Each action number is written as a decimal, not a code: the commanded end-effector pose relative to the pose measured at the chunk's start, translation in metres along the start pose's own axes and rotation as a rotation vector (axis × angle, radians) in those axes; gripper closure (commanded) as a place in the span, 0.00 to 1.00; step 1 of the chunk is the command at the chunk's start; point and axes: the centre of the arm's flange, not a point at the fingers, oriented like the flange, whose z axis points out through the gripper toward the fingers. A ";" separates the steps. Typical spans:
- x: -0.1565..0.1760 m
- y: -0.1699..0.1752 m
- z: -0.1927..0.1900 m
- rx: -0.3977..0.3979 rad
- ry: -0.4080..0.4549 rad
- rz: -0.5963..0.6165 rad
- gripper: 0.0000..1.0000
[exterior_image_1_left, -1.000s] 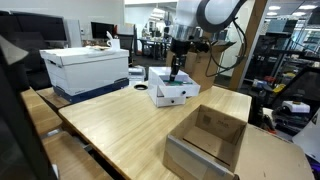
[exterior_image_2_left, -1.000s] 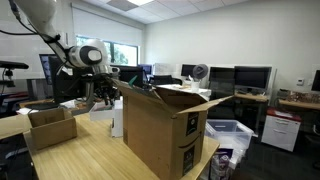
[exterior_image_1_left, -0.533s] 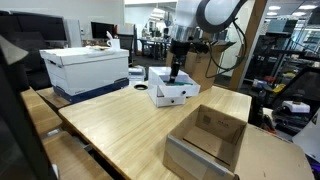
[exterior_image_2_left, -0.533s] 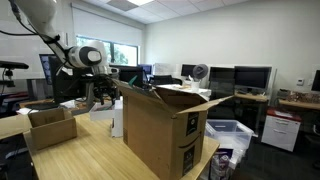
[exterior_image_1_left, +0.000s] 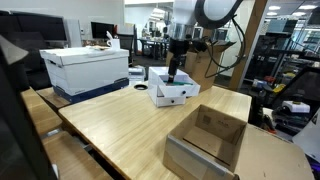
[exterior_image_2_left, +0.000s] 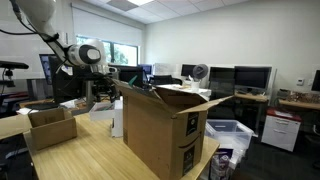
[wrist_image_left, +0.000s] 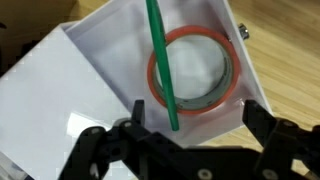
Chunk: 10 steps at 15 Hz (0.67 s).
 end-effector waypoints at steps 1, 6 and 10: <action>0.002 -0.008 -0.016 0.003 -0.032 0.101 0.00; -0.002 -0.023 -0.019 0.002 -0.126 0.249 0.00; -0.012 -0.041 -0.022 0.005 -0.183 0.363 0.00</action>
